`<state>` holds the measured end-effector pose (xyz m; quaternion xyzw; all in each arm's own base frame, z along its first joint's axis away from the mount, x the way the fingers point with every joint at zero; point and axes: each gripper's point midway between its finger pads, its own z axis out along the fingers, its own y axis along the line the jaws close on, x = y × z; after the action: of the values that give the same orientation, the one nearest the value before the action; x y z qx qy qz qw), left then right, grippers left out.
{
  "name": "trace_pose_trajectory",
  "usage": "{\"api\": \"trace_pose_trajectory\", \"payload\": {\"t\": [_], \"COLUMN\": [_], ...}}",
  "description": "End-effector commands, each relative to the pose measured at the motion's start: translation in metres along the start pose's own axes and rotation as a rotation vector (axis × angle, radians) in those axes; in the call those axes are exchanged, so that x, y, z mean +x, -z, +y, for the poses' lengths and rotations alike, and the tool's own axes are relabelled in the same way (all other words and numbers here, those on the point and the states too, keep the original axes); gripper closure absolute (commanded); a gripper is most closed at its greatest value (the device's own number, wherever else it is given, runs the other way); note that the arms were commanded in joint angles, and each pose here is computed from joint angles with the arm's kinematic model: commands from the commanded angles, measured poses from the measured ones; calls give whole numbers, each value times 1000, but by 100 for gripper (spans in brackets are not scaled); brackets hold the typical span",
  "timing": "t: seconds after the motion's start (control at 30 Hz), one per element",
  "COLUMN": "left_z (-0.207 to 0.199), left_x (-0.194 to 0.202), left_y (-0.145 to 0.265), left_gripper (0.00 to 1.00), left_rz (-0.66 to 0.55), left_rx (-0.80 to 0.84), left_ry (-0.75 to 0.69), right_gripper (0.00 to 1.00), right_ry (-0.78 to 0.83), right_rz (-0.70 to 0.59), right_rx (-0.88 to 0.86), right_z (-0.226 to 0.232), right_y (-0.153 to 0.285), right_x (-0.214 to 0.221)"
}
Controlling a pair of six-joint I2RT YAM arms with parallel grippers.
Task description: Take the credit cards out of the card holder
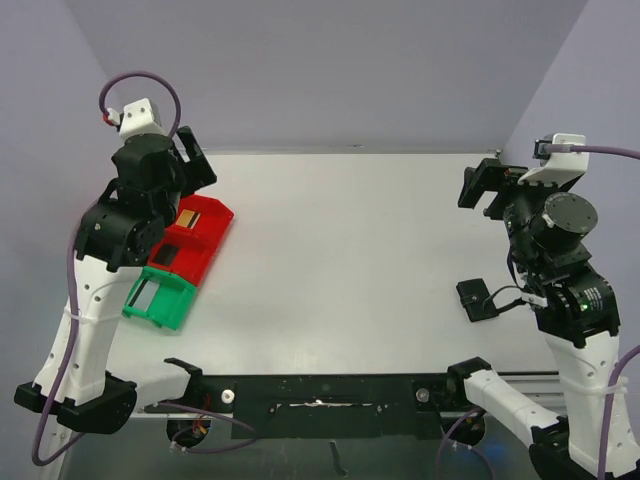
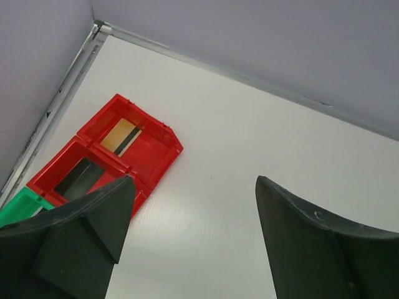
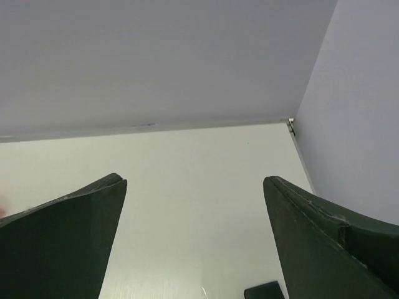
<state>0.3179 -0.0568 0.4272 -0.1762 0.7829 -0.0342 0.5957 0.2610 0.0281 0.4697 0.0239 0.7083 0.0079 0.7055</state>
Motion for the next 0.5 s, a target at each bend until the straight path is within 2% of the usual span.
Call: {"api": "trace_pose_trajectory", "payload": {"t": [0.0, 0.2, 0.47], "left_z": [11, 49, 113], "left_x": [17, 84, 180], "left_y": [-11, -46, -79], "left_gripper": [23, 25, 30], "left_rz": [34, 173, 368], "left_rx": [15, -87, -311], "left_ry": [40, 110, 195], "right_gripper": [2, 2, 2], "right_ry": [-85, -191, -303], "right_rz": [26, 84, 307], "right_rx": [32, 77, 94], "right_z": [-8, -23, -31], "right_y": [-10, -24, -28], "right_x": [25, 87, 196]}}
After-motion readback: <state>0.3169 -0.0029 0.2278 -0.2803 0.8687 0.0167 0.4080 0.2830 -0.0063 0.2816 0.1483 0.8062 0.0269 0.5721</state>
